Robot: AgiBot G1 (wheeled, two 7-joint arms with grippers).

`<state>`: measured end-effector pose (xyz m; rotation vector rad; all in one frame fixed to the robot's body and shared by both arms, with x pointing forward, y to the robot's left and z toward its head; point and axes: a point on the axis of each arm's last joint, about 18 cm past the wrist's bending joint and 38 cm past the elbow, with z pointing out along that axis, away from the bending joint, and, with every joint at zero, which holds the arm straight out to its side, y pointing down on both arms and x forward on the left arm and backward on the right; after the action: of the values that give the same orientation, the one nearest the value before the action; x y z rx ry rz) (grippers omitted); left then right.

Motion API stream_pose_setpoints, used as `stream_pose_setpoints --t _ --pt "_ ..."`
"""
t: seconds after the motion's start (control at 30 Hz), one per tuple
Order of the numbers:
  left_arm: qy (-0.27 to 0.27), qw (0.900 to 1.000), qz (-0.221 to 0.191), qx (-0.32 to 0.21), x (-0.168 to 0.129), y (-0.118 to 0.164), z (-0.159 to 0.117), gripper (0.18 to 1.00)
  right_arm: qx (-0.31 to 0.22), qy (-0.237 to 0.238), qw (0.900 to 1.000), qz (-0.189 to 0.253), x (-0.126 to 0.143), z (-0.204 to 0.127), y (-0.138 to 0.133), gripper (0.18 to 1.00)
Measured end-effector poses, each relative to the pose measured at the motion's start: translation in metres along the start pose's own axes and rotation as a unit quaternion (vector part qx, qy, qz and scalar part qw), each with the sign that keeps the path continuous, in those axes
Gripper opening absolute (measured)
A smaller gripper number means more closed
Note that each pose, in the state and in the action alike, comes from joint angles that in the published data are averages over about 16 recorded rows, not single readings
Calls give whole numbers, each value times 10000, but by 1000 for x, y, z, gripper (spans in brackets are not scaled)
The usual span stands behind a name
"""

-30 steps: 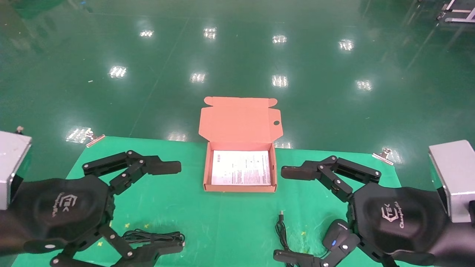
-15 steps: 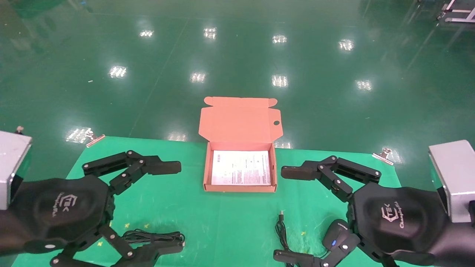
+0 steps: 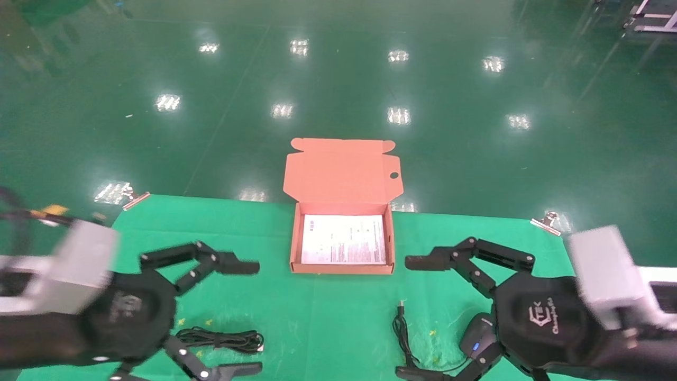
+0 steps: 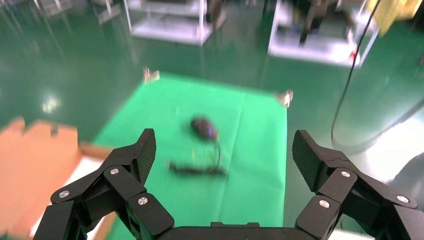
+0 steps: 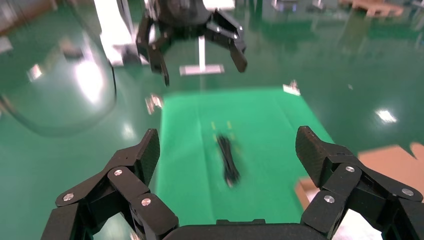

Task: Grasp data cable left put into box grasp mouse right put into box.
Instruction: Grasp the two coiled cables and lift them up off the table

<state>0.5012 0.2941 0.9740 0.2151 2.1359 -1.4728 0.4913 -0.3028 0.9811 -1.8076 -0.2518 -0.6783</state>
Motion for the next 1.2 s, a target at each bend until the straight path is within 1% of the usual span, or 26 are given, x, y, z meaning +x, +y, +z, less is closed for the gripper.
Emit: stream_pose_setpoints --t 0.13,0.27,0.43,0.57,0.67,0.83,0.97,1.07,1.2 --pt "2 9975 152 -691 -8 12 8 1001 -631 -48 9973 -360 6 6 12 1001" --pt "-27 9894 370 -1407 -19 26 16 1001 -1317 -160 9882 -767 12 13 28 1001" --pt "-90 9728 649 -2220 -32 46 24 1001 -2120 -346 9690 -1222 21 25 50 1001" --pt "-150 9567 843 -2782 -41 63 30 1001 -2669 -502 9501 -1537 27 34 69 1001" --pt "-187 9443 953 -3144 -46 76 35 1001 -2991 -585 9373 -1689 30 42 83 1001" --pt "-230 9251 1049 -3642 -51 98 44 1001 -3434 -615 9196 -1806 32 52 106 1001" --pt "-268 9122 1074 -3945 -53 114 53 1001 -3734 -542 9089 -1777 34 60 125 1001" --pt "-322 9050 1046 -4110 -53 126 59 1001 -3931 -424 9033 -1665 34 66 138 1001" --pt "-420 8982 949 -4272 -54 140 65 1001 -4160 -230 8976 -1443 35 74 153 1001"
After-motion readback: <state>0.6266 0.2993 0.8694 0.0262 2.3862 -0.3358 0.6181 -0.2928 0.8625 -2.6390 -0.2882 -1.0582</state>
